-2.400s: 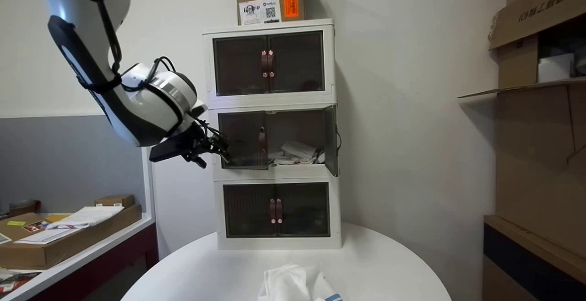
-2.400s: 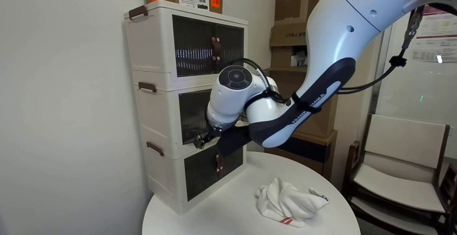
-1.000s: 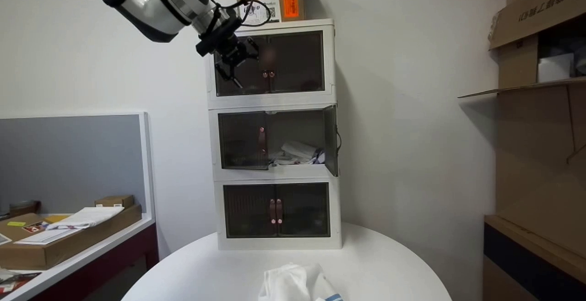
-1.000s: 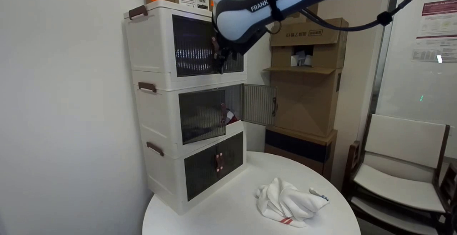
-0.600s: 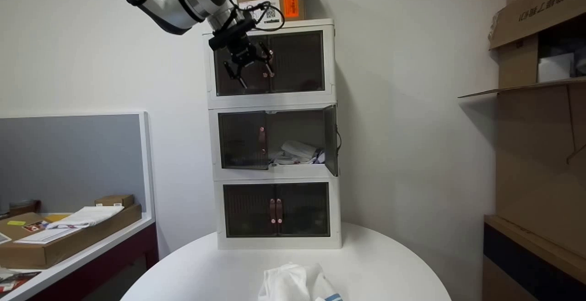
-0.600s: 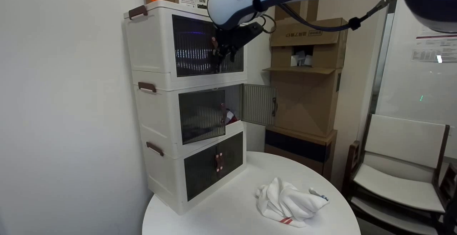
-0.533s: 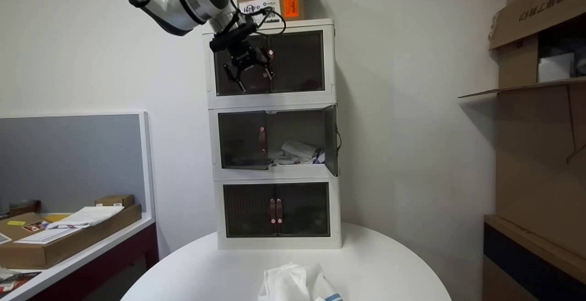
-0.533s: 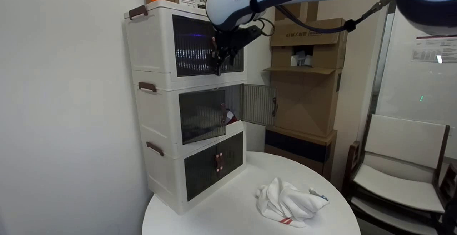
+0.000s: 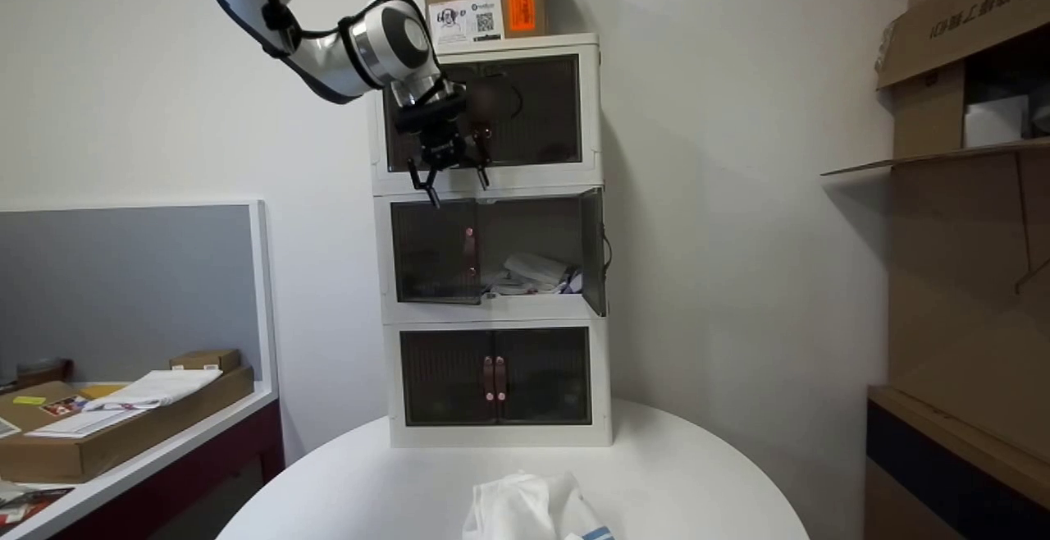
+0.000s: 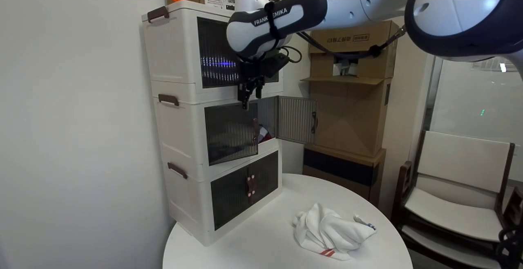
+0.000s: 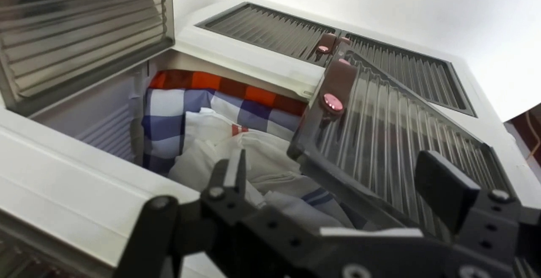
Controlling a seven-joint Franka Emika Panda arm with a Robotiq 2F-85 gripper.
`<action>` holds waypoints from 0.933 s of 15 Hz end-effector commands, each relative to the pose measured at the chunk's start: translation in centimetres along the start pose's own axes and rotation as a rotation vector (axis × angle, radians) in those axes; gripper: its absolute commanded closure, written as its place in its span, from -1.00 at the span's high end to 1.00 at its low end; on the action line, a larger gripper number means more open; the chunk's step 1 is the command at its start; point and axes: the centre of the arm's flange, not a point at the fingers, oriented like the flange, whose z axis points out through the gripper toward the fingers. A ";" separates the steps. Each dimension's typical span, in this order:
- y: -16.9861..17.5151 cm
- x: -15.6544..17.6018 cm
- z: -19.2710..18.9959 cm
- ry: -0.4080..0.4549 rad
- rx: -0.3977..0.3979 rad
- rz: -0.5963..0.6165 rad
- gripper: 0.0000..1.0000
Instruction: Open the left door on the middle cabinet
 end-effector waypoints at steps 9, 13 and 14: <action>-5.1 0.2 3.1 0.084 0.112 -0.167 1.00; -8.6 -0.5 2.7 0.045 0.124 -0.119 1.00; -9.2 -0.6 2.3 0.043 0.119 -0.102 1.00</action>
